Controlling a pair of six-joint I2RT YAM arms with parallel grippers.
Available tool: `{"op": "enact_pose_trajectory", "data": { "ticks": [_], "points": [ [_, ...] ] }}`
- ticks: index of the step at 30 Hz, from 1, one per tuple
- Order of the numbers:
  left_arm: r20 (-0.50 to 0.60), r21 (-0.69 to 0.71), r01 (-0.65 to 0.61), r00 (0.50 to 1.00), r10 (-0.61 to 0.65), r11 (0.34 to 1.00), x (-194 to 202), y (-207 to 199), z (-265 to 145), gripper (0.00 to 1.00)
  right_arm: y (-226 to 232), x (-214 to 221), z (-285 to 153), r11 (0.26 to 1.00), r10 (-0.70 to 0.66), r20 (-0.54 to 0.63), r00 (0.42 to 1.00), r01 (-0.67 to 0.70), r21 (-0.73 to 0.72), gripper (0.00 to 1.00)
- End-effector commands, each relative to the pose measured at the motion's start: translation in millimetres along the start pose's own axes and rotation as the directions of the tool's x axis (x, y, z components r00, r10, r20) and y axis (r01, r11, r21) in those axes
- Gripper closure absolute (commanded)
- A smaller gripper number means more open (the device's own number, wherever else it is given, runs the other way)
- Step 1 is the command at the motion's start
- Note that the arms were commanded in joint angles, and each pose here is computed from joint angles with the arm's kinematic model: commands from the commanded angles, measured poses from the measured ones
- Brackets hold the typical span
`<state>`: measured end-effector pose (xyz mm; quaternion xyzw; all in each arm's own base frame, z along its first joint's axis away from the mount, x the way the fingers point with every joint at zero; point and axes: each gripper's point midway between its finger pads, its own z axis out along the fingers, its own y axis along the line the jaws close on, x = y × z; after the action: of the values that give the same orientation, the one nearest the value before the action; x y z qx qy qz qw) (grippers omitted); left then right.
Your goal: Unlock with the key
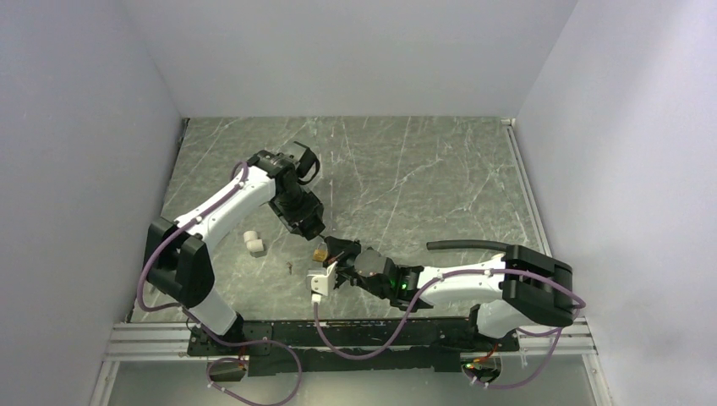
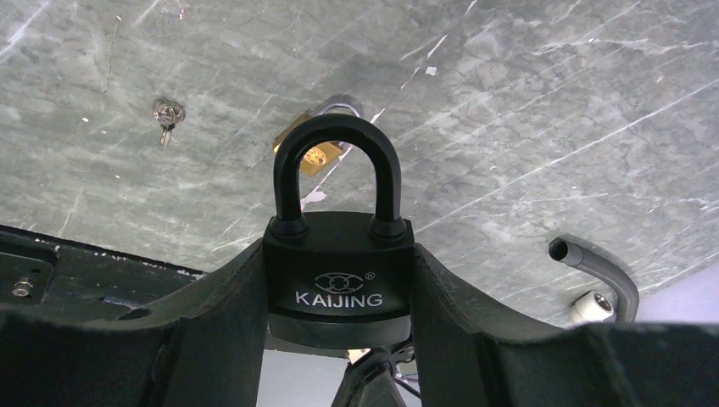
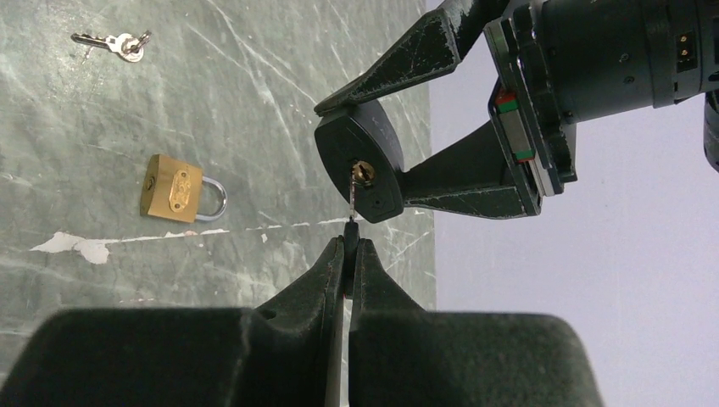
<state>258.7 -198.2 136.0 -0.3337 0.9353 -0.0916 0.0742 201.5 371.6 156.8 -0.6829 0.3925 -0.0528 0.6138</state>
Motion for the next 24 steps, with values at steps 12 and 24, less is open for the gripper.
{"op": "enact_pose_trajectory", "data": {
  "ticks": [12, 24],
  "points": [
    [-0.019, 0.021, -0.001, 1.000, 0.001, 1.000, 3, -8, -5, 1.00, -20, -5, 7, 0.998, 0.023, 0.002, 1.000, -0.023, 0.056, 1.00],
    [-0.022, 0.026, -0.003, 1.000, 0.004, 1.000, 4, -10, -4, 1.00, -11, 1, 20, 1.000, -0.023, -0.047, 0.999, 0.023, 0.019, 1.00]
  ]
}}
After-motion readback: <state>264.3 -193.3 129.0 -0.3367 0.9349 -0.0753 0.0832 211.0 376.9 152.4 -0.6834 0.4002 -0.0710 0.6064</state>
